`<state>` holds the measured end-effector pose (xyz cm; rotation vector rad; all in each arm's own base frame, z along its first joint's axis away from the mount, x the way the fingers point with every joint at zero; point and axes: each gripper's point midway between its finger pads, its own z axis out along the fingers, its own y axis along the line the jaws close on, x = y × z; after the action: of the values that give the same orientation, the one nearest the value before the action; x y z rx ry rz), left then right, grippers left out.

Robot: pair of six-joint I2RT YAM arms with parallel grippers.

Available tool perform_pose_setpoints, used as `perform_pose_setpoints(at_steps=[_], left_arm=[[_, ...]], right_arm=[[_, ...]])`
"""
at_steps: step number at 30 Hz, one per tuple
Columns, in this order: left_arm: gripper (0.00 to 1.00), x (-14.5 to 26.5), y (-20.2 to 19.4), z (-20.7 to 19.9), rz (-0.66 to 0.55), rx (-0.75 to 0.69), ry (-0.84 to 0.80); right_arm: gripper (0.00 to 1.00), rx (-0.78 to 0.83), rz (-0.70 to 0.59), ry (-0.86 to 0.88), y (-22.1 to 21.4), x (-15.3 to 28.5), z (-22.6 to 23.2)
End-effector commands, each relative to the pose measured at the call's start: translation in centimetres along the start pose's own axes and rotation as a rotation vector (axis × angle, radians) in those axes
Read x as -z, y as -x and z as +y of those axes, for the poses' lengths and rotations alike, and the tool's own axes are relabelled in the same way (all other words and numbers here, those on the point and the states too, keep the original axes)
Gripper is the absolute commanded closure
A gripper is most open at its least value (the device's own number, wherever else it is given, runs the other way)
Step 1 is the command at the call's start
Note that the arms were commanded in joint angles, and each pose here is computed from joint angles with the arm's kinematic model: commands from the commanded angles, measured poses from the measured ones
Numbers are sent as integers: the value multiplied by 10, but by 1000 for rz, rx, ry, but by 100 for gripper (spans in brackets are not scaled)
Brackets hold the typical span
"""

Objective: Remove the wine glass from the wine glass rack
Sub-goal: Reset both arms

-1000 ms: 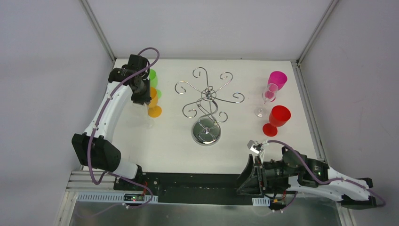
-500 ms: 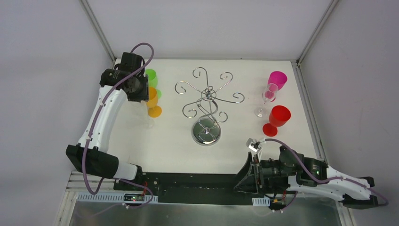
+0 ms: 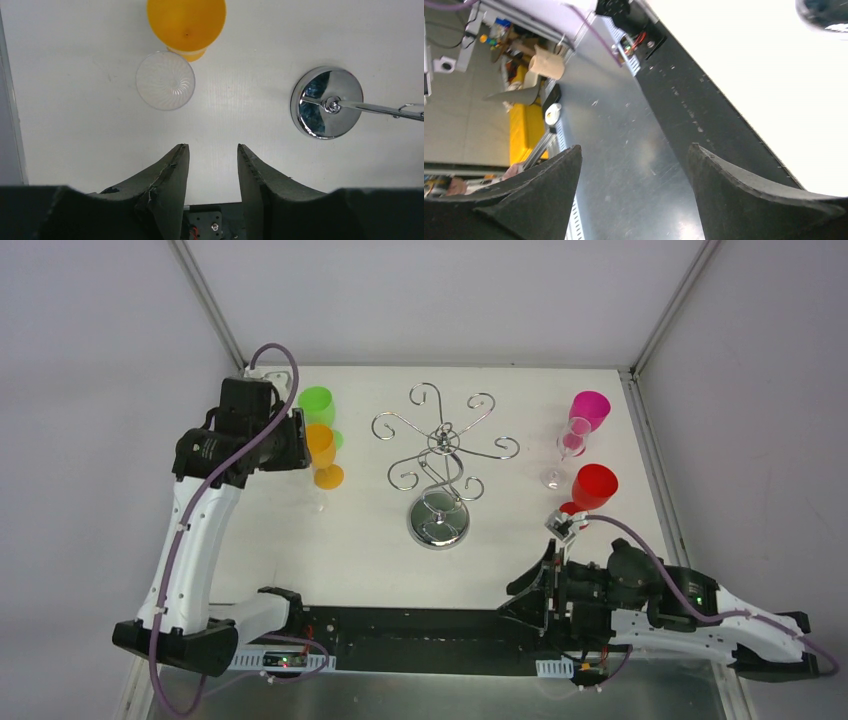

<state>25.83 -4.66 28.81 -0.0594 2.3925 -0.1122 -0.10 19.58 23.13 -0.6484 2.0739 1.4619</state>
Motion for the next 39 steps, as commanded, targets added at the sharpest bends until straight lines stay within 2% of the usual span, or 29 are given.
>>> perform_pose_setpoints(at_steps=[1, 6, 11, 26, 39], left_arm=[[58, 9, -6, -12, -48, 1, -97], [57, 13, -18, -19, -76, 3, -162], [54, 23, -26, -28, -110, 5, -227], [43, 49, -56, -50, -171, -2, -417], [35, 55, -79, -56, -203, 12, -486]], right_arm=[[19, 36, -111, -165, 31, 10, -18], [15, 55, -185, -300, 51, 19, -35], [1, 79, -231, -423, 65, 25, -51], [1, 136, -351, -658, 103, 42, -72], [1, 214, -449, -878, 130, 56, -92]])
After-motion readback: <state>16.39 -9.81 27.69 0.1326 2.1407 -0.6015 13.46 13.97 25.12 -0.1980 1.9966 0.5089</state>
